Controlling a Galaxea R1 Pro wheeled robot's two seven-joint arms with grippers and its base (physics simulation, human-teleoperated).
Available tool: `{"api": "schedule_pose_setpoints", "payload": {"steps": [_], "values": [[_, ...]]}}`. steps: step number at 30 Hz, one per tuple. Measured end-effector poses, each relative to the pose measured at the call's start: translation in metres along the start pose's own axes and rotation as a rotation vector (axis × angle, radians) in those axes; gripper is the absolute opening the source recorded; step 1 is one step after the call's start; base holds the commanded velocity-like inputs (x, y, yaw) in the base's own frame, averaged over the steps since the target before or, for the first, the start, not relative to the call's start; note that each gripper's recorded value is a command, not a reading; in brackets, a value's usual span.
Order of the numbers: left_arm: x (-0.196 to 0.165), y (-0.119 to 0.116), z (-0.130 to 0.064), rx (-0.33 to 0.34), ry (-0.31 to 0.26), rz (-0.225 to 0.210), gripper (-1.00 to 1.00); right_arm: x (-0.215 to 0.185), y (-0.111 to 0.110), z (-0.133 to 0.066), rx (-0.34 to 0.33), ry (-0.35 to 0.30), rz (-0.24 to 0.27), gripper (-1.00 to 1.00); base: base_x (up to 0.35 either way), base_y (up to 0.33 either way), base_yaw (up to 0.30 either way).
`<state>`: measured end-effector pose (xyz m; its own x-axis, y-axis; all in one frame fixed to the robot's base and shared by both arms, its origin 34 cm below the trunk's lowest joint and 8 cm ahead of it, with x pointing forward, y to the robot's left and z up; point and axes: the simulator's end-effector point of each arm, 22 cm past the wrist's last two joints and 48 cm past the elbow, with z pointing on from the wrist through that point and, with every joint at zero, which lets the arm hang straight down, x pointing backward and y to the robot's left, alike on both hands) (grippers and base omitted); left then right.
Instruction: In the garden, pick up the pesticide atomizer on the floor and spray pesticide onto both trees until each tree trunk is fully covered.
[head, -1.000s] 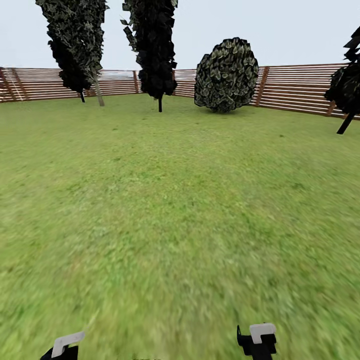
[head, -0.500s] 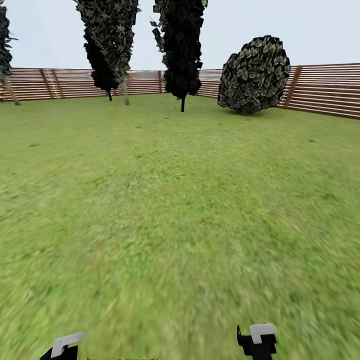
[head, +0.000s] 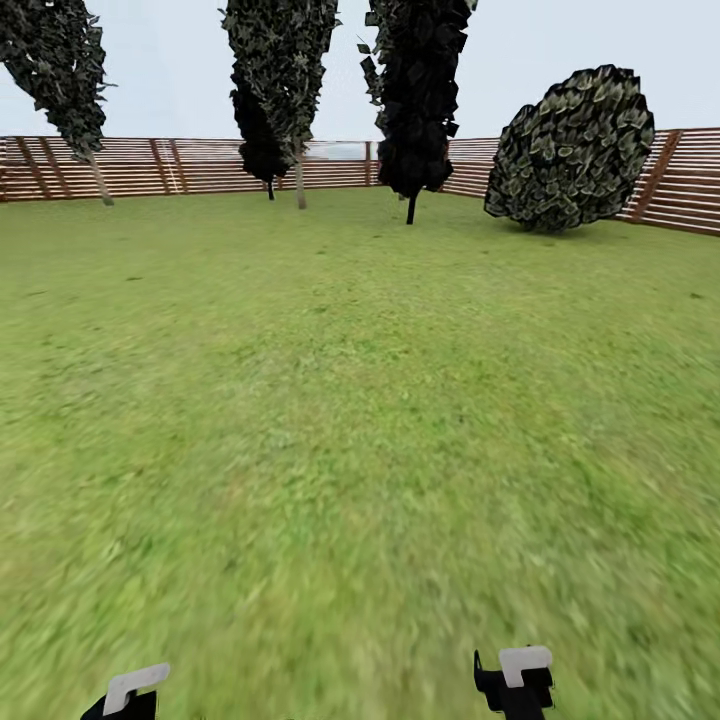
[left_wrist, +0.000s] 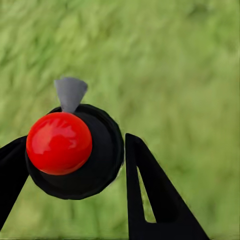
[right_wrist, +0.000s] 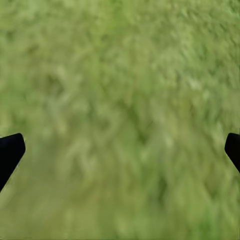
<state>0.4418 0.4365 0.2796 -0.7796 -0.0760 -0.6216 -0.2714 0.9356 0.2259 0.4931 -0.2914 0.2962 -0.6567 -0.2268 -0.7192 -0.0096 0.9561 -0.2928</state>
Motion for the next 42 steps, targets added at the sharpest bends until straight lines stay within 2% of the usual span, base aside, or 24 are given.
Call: {"api": "schedule_pose_setpoints", "payload": {"steps": [42], "values": [[-0.0005,0.0029,0.0004,-0.005,0.000,-0.001,-1.00,0.0000,0.0000,0.0000,0.000,0.000,0.000,1.00,0.000,0.000,0.282]]}}
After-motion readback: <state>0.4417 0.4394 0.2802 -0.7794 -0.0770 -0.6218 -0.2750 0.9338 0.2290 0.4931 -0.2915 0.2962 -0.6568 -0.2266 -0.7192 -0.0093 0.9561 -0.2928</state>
